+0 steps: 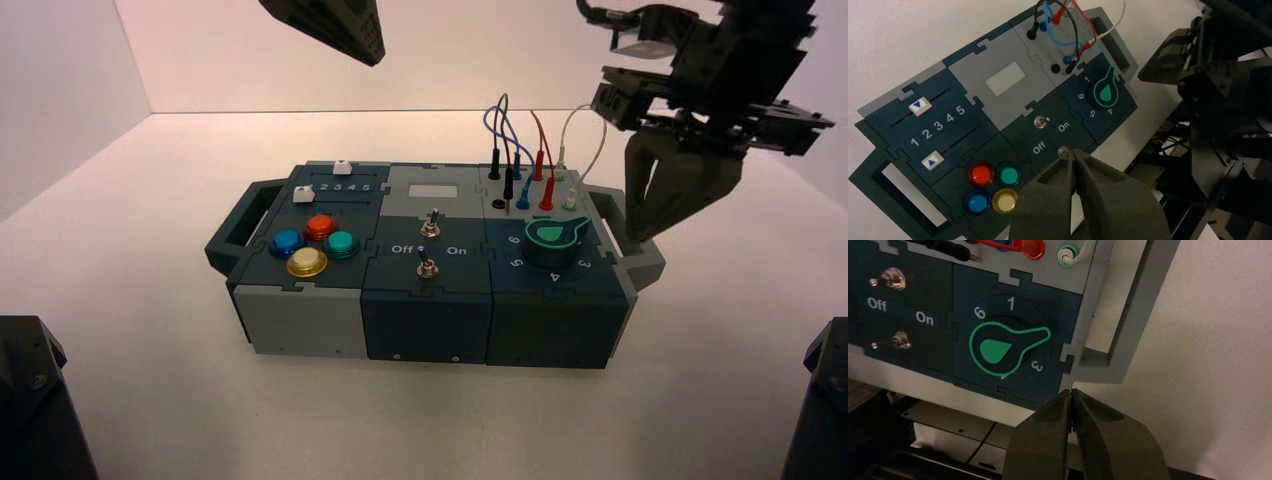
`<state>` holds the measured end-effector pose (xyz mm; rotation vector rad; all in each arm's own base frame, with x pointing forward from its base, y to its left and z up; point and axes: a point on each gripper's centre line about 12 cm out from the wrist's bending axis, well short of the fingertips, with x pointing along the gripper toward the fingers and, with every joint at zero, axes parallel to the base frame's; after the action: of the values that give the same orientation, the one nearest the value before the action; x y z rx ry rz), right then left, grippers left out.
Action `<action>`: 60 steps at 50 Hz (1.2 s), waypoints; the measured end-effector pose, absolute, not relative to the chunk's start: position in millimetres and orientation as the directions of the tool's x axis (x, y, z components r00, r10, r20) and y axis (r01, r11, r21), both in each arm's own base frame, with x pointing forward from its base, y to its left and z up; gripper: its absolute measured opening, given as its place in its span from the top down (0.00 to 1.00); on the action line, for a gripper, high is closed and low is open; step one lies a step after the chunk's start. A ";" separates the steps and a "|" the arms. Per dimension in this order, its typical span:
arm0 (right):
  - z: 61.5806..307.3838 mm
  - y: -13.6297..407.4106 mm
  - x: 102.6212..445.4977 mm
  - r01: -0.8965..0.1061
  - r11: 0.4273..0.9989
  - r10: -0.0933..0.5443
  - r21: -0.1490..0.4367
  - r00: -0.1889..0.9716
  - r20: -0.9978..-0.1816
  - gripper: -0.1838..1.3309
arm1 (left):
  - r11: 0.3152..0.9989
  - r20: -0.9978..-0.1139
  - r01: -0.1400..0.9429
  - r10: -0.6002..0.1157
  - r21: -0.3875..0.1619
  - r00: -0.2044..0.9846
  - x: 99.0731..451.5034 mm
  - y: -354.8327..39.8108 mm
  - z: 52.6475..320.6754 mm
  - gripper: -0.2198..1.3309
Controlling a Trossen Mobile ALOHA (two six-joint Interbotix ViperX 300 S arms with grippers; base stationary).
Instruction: Turn the knob to position 1.
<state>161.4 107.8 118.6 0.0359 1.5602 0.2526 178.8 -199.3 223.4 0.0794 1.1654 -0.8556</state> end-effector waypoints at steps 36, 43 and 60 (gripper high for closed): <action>106.3 123.4 188.6 -0.153 0.973 0.173 0.171 -0.005 -0.985 0.97 | 0.684 -0.836 0.629 -0.540 -0.369 0.097 173.9 -197.1 223.5 0.97; 102.1 127.5 192.2 -0.164 0.972 0.170 0.168 -0.002 -0.985 0.97 | 0.684 -0.835 0.629 -0.541 -0.369 0.098 174.1 -197.3 224.0 0.97; 98.1 135.6 202.8 -0.191 0.967 0.178 0.170 0.029 -0.984 0.97 | 0.684 -0.836 0.629 -0.540 -0.369 0.097 173.5 -196.8 223.4 0.97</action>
<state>202.8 135.6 98.1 -0.0105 1.5148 0.2853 173.5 -196.8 223.4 0.0896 1.1917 -0.8671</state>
